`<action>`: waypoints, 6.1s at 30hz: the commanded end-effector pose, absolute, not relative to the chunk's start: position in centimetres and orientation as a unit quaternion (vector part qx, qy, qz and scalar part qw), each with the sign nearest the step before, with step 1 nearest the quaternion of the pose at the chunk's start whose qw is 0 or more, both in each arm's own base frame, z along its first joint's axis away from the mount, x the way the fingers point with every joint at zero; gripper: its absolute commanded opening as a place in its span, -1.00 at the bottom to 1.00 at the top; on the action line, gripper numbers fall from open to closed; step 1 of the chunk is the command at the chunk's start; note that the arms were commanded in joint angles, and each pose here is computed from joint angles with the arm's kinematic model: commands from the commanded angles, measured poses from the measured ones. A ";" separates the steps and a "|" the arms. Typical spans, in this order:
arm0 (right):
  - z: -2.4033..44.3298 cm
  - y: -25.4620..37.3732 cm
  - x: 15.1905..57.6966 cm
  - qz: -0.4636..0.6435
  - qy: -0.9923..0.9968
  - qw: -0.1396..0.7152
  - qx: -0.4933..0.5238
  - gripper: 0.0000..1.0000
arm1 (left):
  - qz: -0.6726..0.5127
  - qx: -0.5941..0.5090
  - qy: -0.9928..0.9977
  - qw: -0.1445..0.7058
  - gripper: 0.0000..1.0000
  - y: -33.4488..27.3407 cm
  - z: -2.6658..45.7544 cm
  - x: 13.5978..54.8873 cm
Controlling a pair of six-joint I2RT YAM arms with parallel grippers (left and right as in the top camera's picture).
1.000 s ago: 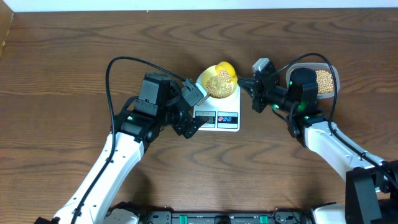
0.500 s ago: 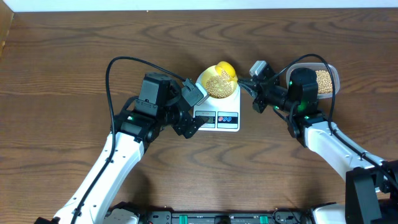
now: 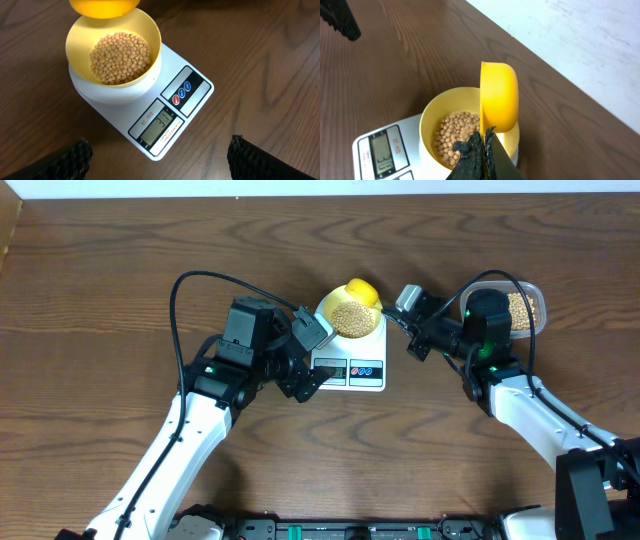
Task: Scoop item into bowl and weigh 50g on scale
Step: 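Tilt the scoop to pour soybeans into the yellow bowl, then carry the empty scoop right back over the soybean tub, then lower the scoop into the soybean tub with the right gripper, then drag the yellow scoop through the soybeans in the tub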
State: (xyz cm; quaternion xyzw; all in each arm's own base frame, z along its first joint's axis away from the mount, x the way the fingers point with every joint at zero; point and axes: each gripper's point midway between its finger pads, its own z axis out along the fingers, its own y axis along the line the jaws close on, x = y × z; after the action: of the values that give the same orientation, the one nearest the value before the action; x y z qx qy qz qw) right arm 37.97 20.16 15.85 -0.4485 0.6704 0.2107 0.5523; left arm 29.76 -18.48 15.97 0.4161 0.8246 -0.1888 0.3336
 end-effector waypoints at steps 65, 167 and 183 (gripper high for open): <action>17.1 0.6 43.7 0.257 0.801 0.540 0.019 -0.97 | -0.185 0.414 0.826 0.334 0.77 -18.2 15.9 29.8; 11.4 -8.0 36.3 0.070 0.905 0.403 0.120 -0.98 | -0.185 0.414 0.826 0.334 0.77 -18.2 15.9 29.8; 10.2 -4.5 38.1 0.107 0.907 0.401 0.071 -0.97 | -0.185 0.414 0.826 0.334 0.77 -18.2 16.0 29.8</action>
State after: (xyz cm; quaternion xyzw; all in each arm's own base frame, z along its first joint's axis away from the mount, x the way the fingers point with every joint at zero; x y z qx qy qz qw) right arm 37.64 -5.24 9.49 0.0861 0.9111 0.0949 0.3919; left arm 29.75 -18.48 15.96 0.4160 0.8247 -0.1888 0.3334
